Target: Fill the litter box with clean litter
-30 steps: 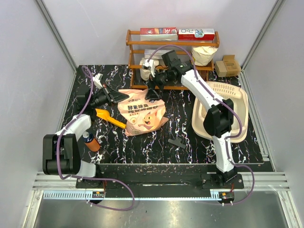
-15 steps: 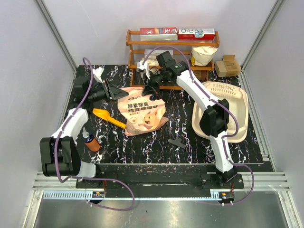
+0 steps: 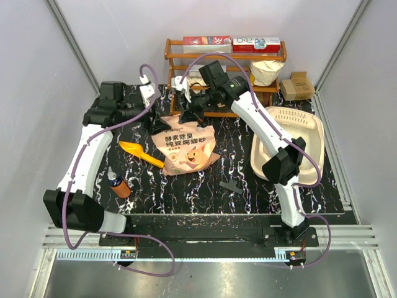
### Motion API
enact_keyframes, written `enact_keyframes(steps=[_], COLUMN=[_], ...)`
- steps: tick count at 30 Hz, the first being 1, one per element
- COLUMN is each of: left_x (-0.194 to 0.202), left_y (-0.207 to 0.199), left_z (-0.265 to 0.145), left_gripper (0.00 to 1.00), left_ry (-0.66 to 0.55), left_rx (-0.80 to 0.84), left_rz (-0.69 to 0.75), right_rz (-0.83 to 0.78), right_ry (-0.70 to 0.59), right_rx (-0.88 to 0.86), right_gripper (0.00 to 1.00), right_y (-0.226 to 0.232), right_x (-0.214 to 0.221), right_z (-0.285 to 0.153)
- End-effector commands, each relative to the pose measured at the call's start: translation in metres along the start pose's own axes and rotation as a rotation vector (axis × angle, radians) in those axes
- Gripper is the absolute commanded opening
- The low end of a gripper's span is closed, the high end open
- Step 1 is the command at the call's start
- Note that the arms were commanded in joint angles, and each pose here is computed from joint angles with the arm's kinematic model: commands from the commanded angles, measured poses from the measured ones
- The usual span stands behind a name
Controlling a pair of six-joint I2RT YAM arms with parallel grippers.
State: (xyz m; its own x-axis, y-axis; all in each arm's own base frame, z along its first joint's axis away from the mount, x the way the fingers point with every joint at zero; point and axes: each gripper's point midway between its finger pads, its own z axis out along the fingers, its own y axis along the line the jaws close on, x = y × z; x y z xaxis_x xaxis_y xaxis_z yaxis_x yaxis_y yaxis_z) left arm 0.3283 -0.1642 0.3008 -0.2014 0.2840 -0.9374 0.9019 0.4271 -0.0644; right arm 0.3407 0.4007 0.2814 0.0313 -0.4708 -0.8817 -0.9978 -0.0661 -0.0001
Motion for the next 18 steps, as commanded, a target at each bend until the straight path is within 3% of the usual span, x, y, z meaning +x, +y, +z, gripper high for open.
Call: enact_keyframes(steps=[1,5,7,8,10,11,13,16,18], left_x=[0.027,0.037,0.041,0.042,0.046,0.046,0.044,0.032,0.017], left_y=[0.002,-0.001,-0.002,-0.007,-0.018,-0.024,-0.033,-0.035,-0.035], left_z=[0.014,0.034,0.042,0.049,0.054,0.059,0.059,0.053,0.044], left_gripper=[0.67,0.65,0.59,0.53,0.26,0.16,0.00,0.00,0.00], left_ry=[0.110,0.148,0.156,0.161,0.174,0.179,0.173,0.132,0.069], left_rx=[0.039,0.085,0.117,0.146,0.199,0.222,0.238,0.183,0.114], left_rz=[0.177,0.253,0.250,0.245,0.212,0.201,0.148,0.105,0.163], right_rz=[-0.123,-0.122,-0.113,-0.111,-0.099,-0.088,0.005,0.219,0.363], right_ry=[-0.094,-0.089,-0.081,-0.078,-0.060,-0.051,-0.029,-0.051,-0.126], right_rx=[0.070,0.072,0.076,0.080,0.105,0.123,0.233,0.395,0.447], right_gripper=[0.00,0.00,0.00,0.00,0.01,0.07,0.32,0.60,0.79], right_y=[0.005,0.007,0.007,0.007,0.005,0.003,-0.008,-0.025,-0.033], right_x=[-0.052,-0.051,-0.048,-0.047,-0.044,-0.042,-0.037,-0.024,-0.021], right_z=[-0.032,-0.034,-0.034,-0.035,-0.037,-0.039,-0.051,-0.089,-0.115])
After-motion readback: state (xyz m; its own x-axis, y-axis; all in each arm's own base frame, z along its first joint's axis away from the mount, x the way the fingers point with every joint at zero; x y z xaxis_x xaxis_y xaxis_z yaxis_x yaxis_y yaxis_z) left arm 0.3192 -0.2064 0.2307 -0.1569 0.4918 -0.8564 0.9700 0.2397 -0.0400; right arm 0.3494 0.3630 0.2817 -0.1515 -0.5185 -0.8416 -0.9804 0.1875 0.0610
